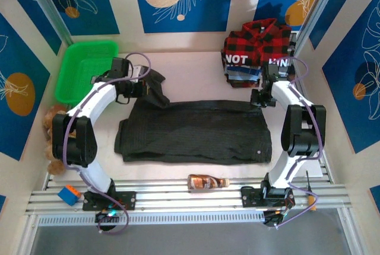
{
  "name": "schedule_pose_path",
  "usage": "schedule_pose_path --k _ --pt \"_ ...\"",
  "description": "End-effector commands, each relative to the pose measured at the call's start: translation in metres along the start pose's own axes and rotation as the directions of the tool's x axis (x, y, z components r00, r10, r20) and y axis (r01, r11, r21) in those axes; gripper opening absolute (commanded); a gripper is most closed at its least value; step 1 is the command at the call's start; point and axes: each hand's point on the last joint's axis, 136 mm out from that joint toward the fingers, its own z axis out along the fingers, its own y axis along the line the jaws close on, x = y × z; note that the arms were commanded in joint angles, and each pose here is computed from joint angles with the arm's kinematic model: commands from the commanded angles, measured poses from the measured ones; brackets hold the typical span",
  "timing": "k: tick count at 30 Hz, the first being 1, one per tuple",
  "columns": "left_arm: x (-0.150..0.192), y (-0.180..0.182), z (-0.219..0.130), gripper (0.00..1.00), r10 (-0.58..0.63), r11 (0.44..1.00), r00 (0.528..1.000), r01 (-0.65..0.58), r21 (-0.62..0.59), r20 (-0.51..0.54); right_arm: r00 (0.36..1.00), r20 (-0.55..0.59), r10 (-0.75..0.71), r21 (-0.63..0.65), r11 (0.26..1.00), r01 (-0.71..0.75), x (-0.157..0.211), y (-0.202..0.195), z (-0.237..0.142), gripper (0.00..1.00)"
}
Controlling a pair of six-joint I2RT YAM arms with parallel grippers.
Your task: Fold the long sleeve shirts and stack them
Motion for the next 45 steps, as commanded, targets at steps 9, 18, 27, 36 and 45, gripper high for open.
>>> schedule_pose_path --k 9,18,27,36,45 --pt "0.058 0.009 -0.023 0.0 -0.058 0.997 0.998 0.057 -0.045 -0.038 0.999 -0.026 0.03 0.009 1.0 -0.03 0.033 -0.005 -0.002 0.0" --pt "0.101 0.026 -0.035 0.0 -0.11 0.985 0.991 0.098 -0.144 -0.075 0.996 -0.055 0.073 0.029 0.997 -0.072 0.058 -0.01 0.002 0.0" --pt "0.125 0.052 -0.027 0.0 -0.157 0.955 0.977 0.112 -0.275 -0.145 0.985 -0.117 0.123 0.082 0.99 -0.114 0.091 -0.015 0.009 0.01" --pt "0.152 0.064 -0.016 0.0 -0.223 0.931 0.953 0.146 -0.334 -0.205 0.976 -0.171 0.137 0.134 0.984 -0.114 0.104 -0.017 0.015 0.02" --pt "0.146 0.067 -0.019 0.27 -0.279 0.907 0.947 0.205 -0.367 -0.161 0.961 -0.197 0.197 0.197 0.968 -0.158 0.106 -0.027 0.01 0.35"
